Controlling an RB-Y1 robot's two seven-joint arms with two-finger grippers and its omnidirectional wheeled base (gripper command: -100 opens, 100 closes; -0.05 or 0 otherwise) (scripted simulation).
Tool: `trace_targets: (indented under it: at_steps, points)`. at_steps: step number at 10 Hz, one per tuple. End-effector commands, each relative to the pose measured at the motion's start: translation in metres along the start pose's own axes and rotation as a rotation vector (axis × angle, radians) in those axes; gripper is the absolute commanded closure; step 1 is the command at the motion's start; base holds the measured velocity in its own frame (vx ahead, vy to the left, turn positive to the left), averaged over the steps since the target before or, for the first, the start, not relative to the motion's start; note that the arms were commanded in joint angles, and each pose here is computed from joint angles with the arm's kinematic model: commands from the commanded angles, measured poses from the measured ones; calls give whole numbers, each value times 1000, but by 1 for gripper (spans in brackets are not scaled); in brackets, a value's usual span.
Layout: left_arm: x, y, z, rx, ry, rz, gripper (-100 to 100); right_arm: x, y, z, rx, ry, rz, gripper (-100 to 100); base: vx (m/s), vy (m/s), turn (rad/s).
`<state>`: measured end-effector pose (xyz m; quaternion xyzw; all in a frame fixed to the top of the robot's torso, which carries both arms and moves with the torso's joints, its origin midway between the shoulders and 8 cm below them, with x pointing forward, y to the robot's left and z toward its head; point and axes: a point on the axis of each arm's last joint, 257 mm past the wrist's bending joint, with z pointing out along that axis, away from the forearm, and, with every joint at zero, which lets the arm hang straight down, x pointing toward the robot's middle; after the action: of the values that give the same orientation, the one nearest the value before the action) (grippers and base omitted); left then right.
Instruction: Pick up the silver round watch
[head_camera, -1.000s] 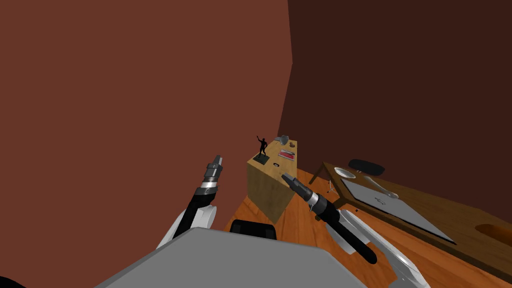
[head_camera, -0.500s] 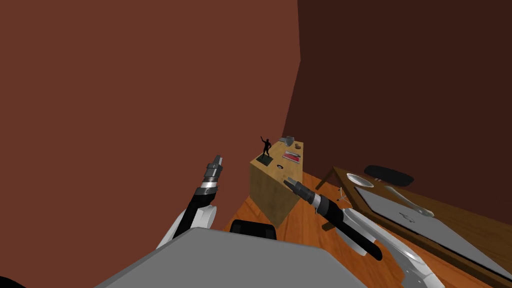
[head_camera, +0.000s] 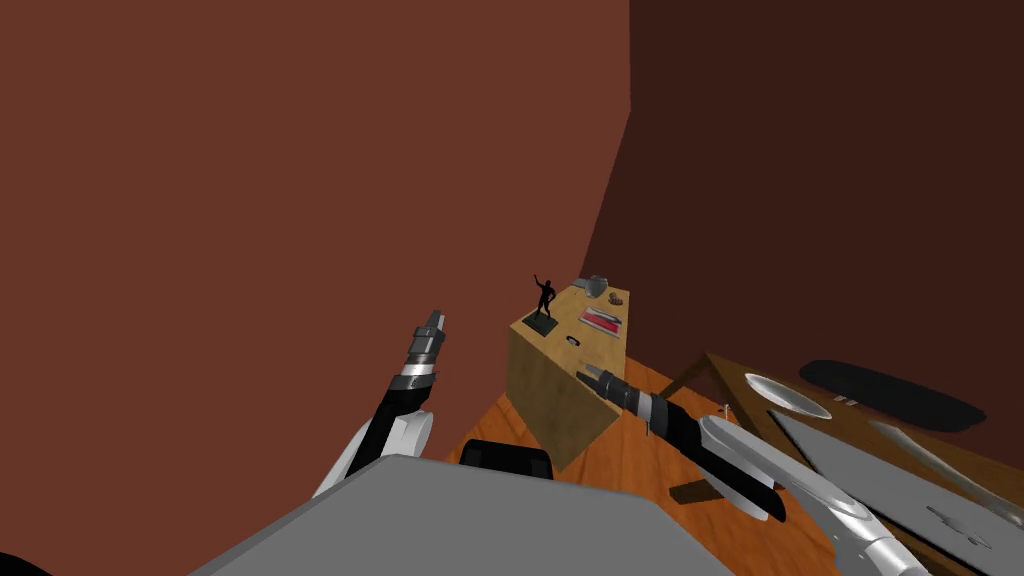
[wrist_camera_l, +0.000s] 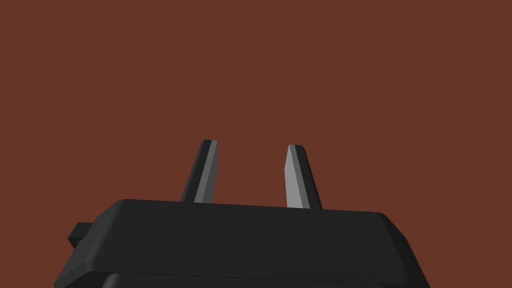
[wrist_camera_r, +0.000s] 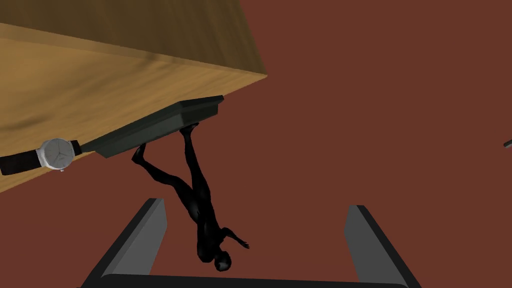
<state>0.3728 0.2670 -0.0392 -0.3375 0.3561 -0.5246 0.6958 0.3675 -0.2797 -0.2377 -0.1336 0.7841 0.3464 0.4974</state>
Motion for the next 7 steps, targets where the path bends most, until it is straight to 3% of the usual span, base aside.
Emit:
trace_targets:
  at_steps: [1, 2, 3, 7]
  points:
    - [0, 0, 0, 0, 0, 0, 0, 8, -16, -9, 36, 48, -22, -100, 29, -28, 107]
    - [0, 0, 0, 0, 0, 0, 0, 18, -35, -21, 73, 96, -39, -100, 23, -17, 206]
    - [0, 0, 0, 0, 0, 0, 0, 17, -36, -23, 76, 104, -47, -100, 14, -18, 128]
    - [0, 0, 0, 0, 0, 0, 0, 34, -95, -70, 198, 258, -118, -100, 17, -18, 255]
